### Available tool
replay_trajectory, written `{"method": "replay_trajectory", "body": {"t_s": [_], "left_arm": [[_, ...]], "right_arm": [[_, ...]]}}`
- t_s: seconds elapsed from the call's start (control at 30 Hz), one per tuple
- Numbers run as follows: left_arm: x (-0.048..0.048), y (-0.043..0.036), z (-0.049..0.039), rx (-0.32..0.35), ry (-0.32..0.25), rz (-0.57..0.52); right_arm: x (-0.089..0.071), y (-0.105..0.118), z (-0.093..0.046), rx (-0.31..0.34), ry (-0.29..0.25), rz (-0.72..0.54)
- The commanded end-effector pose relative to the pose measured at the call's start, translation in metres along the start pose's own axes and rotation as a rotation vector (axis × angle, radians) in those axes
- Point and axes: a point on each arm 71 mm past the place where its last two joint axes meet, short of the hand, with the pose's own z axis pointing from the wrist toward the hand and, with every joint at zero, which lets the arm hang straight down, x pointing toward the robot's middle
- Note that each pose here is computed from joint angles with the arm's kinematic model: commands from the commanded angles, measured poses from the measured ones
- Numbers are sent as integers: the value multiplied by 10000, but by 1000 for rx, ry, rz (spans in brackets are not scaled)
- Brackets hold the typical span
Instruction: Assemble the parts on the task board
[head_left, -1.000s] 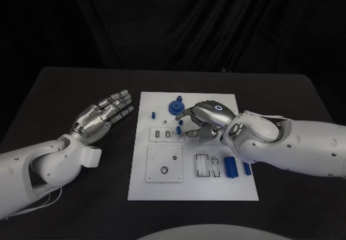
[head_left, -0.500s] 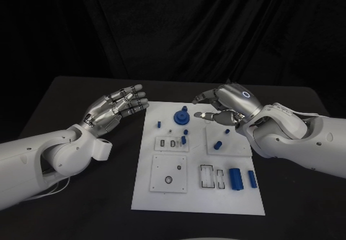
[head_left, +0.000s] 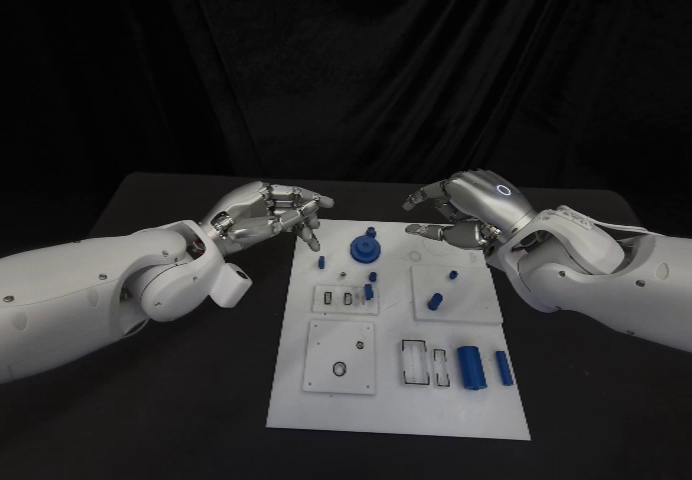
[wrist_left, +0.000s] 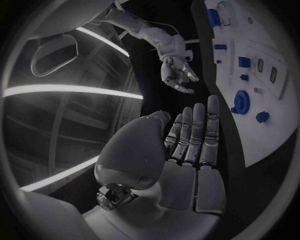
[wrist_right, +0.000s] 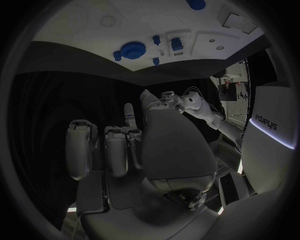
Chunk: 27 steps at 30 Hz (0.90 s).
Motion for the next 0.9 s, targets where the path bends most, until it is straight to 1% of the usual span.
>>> {"method": "replay_trajectory", "body": {"t_s": [0.03, 0.13, 0.17, 0.23, 0.27, 0.3, 0.4, 0.53, 0.63, 0.7, 0.9], "left_arm": [[8, 71, 78, -130, 45, 234], [-7, 108, 176, -168, 70, 279], [-9, 114, 191, -173, 73, 284], [-12, 143, 253, -199, 86, 298], [-9, 170, 303, -229, 95, 307], [-2, 189, 335, -253, 99, 312], [29, 228, 401, -312, 104, 336], [118, 265, 486, -387, 123, 453], [177, 279, 523, -430, 131, 519], [232, 295, 549, -482, 133, 569], [346, 336, 600, -625, 131, 677]], "right_arm": [[82, -77, -30, 60, 80, 29], [130, -125, -49, 90, 112, 43], [136, -131, -51, 93, 115, 44], [158, -150, -59, 104, 124, 48], [176, -166, -66, 114, 133, 50], [189, -177, -70, 122, 140, 50], [214, -201, -73, 138, 157, 50], [232, -230, -79, 154, 171, 48], [234, -243, -83, 159, 173, 47], [235, -253, -88, 162, 175, 46], [233, -258, -97, 167, 176, 46]]}}
